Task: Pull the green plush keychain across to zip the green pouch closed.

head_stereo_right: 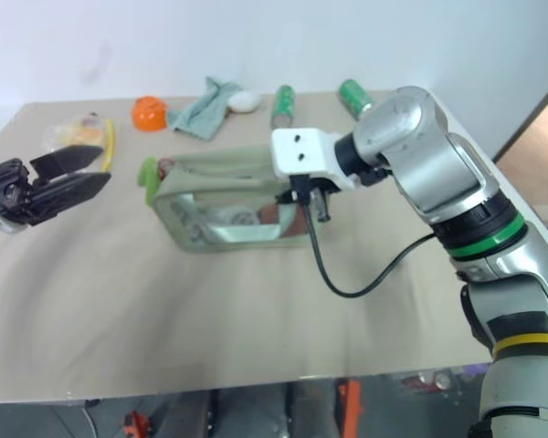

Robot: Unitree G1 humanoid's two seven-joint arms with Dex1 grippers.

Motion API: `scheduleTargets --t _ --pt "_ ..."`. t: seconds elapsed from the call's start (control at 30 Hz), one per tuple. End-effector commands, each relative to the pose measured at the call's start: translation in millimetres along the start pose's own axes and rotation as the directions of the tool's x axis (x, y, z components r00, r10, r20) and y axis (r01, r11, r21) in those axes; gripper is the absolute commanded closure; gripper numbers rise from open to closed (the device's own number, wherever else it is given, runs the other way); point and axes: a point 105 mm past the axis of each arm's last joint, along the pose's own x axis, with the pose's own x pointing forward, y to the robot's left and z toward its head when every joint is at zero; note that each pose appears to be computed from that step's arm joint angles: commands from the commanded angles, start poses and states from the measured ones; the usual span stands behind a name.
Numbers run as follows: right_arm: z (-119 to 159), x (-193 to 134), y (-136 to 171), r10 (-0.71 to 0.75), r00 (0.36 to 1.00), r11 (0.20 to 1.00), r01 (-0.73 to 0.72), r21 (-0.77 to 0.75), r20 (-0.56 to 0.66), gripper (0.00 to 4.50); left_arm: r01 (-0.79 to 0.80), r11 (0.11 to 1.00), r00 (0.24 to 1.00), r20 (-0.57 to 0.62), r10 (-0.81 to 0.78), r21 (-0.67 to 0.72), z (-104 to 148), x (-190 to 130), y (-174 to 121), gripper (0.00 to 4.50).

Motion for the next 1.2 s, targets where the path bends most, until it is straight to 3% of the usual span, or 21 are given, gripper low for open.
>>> scheduleTargets --t 0.03,0.37,0.7,0.8,1.0,1.2 --pt "12.0 -8.3 3.7 0.04 0.998 0.993 -0.033 -0.118 0.058 4.47 -0.007 0.999 1.0 0.027 0.006 0.042 14.5 -5.3 -6.7 0.0" --pt "4.2 6.9 2.5 0.041 0.991 0.993 -0.026 -0.114 0.126 4.47 -0.026 0.999 1.0 0.016 0.026 0.038 13.6 -7.8 -9.8 0.0" --pt "12.3 -23.9 -15.5 -0.074 0.963 0.997 0.063 0.05 0.259 1.21 -0.024 0.999 1.0 0.006 0.024 0.024 11.5 -5.3 -8.0 0.0" --pt "25.8 -53.8 -14.8 -0.073 0.917 0.994 0.037 0.098 0.392 1.21 -0.018 1.0 1.0 0.005 0.018 0.016 10.5 -3.1 -6.6 0.0" --pt "26.7 -93.1 -9.6 -0.115 0.867 0.985 0.035 0.17 0.485 1.21 -0.025 1.0 1.0 -0.001 0.025 0.009 9.1 -5.5 -4.8 0.0" --pt "-14.3 -86.4 26.8 -0.124 0.956 0.975 0.068 0.21 0.267 1.21 -0.067 0.998 0.998 -0.01 0.067 0.002 7.5 -17.2 -0.9 0.0"
